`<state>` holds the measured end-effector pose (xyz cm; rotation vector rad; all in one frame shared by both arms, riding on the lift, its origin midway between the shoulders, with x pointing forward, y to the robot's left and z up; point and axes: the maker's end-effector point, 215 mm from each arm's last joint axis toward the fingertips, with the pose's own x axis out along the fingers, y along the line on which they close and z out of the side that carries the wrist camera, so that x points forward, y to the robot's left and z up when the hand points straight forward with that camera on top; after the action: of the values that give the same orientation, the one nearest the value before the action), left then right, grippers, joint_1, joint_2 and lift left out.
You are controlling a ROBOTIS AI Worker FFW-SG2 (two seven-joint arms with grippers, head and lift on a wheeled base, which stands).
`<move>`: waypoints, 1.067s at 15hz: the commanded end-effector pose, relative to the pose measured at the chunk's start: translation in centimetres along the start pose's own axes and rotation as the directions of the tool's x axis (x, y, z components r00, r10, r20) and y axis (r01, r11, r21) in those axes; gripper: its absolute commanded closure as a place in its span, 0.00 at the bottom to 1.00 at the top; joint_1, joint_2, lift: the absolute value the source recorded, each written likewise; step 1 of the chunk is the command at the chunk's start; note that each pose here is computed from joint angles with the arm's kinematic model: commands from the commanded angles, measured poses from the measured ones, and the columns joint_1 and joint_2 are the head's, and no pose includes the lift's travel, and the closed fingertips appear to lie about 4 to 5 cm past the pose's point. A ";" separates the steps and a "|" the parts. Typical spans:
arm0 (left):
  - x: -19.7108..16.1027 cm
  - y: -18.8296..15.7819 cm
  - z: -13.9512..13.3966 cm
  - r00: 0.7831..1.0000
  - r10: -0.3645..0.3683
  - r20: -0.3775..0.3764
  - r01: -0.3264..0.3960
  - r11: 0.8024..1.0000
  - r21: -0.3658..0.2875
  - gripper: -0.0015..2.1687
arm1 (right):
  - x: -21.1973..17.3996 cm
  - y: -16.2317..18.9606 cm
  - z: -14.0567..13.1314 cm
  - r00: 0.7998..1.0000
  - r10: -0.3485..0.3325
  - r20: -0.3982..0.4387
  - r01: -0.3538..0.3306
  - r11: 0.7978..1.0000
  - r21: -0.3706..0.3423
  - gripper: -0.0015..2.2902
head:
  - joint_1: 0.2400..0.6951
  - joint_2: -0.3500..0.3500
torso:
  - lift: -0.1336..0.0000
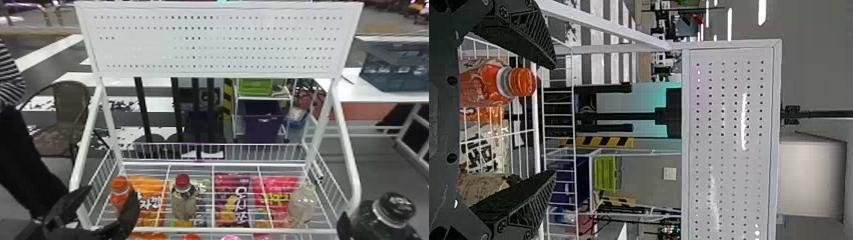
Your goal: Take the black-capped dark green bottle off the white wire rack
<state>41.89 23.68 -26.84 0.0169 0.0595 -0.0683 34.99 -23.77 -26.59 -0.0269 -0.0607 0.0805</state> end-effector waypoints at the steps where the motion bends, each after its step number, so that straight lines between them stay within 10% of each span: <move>1: 0.0 -0.1 0.1 1.000 -0.001 0.002 0.001 1.000 -0.001 0.07 | -0.2 -0.4 0.0 1.000 -0.009 0.000 0.009 1.000 0.005 0.59 | 0.57 0.50 | 1.00; 16: -0.1 -0.2 0.7 1.000 -0.001 0.011 0.001 1.000 0.001 0.07 | -0.6 -0.6 0.6 1.000 -0.009 0.018 0.009 1.000 0.014 0.59 | 0.57 0.50 | 1.00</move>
<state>41.80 23.52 -26.15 0.0179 0.0481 -0.0688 34.44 -24.39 -26.08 -0.0127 -0.0765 0.0724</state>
